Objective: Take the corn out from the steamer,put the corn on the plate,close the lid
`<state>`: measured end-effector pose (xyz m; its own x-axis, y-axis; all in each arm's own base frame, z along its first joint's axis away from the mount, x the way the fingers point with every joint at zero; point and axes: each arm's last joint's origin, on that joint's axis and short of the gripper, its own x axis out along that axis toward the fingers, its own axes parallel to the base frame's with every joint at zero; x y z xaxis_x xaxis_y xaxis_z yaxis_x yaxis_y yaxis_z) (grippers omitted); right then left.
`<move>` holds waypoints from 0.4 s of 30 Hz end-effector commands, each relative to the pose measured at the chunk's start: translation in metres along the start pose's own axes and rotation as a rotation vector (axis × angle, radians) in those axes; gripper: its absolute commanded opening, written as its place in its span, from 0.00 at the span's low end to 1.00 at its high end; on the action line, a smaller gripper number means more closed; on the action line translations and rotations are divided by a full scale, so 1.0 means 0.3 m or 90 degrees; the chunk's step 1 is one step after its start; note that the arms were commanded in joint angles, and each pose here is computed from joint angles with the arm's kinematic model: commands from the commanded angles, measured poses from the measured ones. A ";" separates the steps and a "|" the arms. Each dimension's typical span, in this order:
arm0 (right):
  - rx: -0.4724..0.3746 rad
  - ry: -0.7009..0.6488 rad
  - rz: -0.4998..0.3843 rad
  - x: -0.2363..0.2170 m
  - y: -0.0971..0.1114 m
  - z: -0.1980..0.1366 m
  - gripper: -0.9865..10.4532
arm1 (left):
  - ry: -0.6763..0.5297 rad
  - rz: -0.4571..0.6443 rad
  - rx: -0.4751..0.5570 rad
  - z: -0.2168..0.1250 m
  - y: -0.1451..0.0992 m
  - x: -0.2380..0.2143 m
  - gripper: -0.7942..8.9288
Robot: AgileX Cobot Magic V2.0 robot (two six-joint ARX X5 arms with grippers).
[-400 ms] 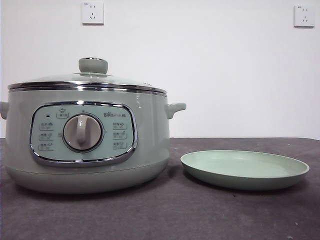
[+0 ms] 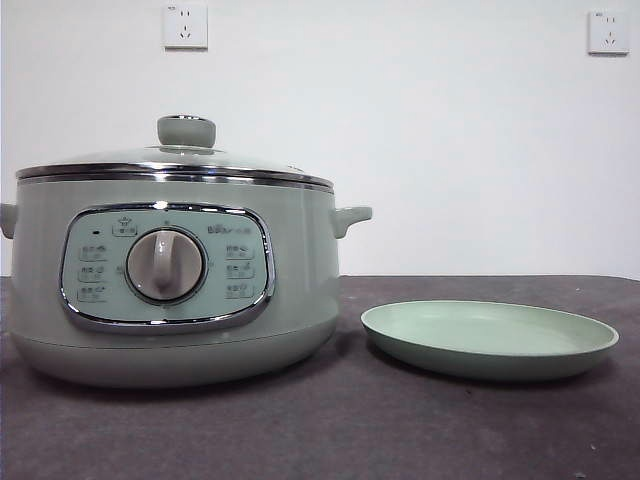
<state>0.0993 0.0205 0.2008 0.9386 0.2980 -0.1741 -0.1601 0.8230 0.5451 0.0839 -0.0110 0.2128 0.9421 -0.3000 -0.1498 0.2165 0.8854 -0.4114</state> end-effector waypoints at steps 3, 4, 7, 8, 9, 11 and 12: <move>-0.071 0.038 0.012 0.021 0.058 0.089 0.08 | 0.021 0.005 0.037 0.085 -0.034 0.003 0.07; -0.080 0.050 0.006 0.028 0.070 0.110 0.08 | 0.031 0.007 0.046 0.106 -0.041 0.006 0.07; -0.121 0.093 -0.006 0.055 0.101 0.164 0.08 | 0.066 -0.002 0.076 0.166 -0.065 0.021 0.07; -0.140 0.112 0.000 0.066 0.113 0.183 0.08 | 0.079 -0.009 0.086 0.188 -0.073 0.027 0.07; -0.153 0.130 0.006 0.076 0.122 0.198 0.08 | 0.088 -0.012 0.095 0.206 -0.079 0.034 0.07; -0.182 0.172 0.017 0.100 0.143 0.230 0.08 | 0.111 -0.024 0.111 0.248 -0.094 0.052 0.07; -0.191 0.193 0.024 0.111 0.152 0.244 0.08 | 0.122 -0.033 0.115 0.265 -0.100 0.060 0.07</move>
<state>0.1424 0.0314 0.2750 0.8164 0.4086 -0.4081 -0.2643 0.8927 0.3651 0.1111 -0.0145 0.2896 0.8751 -0.3805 -0.2989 0.2901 0.9070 -0.3052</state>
